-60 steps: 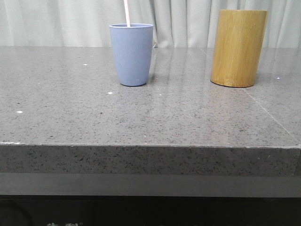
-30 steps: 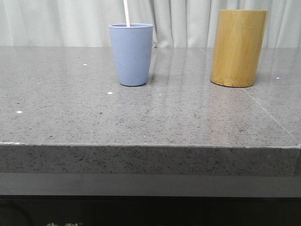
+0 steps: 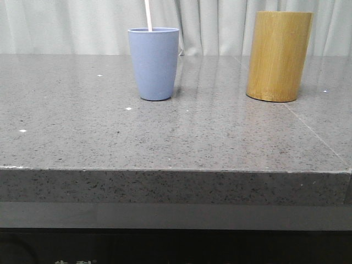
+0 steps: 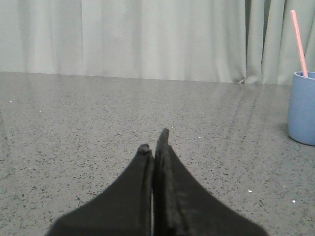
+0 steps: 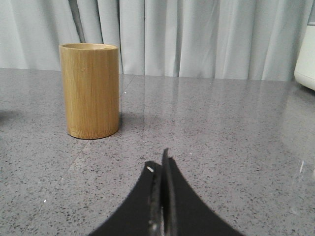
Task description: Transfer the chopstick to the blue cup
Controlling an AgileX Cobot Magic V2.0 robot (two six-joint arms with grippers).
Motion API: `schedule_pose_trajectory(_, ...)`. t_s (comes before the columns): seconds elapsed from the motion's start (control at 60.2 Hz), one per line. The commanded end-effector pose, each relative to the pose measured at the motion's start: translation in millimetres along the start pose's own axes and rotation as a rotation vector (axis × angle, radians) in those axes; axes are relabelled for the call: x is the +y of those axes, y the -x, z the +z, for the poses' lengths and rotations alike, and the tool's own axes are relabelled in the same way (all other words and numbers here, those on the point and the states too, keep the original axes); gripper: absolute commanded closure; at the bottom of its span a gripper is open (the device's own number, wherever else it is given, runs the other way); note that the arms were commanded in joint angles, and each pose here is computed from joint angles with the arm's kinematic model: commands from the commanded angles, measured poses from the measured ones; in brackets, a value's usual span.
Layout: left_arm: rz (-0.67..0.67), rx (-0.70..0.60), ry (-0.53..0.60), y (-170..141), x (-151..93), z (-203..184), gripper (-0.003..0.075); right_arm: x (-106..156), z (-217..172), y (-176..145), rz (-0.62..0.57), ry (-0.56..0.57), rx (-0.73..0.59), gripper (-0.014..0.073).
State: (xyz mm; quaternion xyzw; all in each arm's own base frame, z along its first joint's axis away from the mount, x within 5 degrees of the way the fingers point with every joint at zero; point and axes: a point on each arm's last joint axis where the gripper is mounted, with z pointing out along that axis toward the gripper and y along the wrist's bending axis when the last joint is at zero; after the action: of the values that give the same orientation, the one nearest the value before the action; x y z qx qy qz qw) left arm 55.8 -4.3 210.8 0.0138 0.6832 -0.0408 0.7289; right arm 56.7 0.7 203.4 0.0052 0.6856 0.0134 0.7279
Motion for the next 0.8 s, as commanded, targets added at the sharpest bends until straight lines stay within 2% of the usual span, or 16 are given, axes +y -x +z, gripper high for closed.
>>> schedule_pose_trajectory(0.0,-0.009,-0.104,0.005,6.3,0.6,-2.2,0.0739,-1.8,-2.4,10.9,-0.006,-0.022,-0.113,0.0663)
schedule_pose_trajectory(0.781,-0.009,-0.104,0.005,6.3,0.6,-2.2,0.0739,-0.5,-2.2,8.8,0.002,-0.008,-0.09,0.0663)
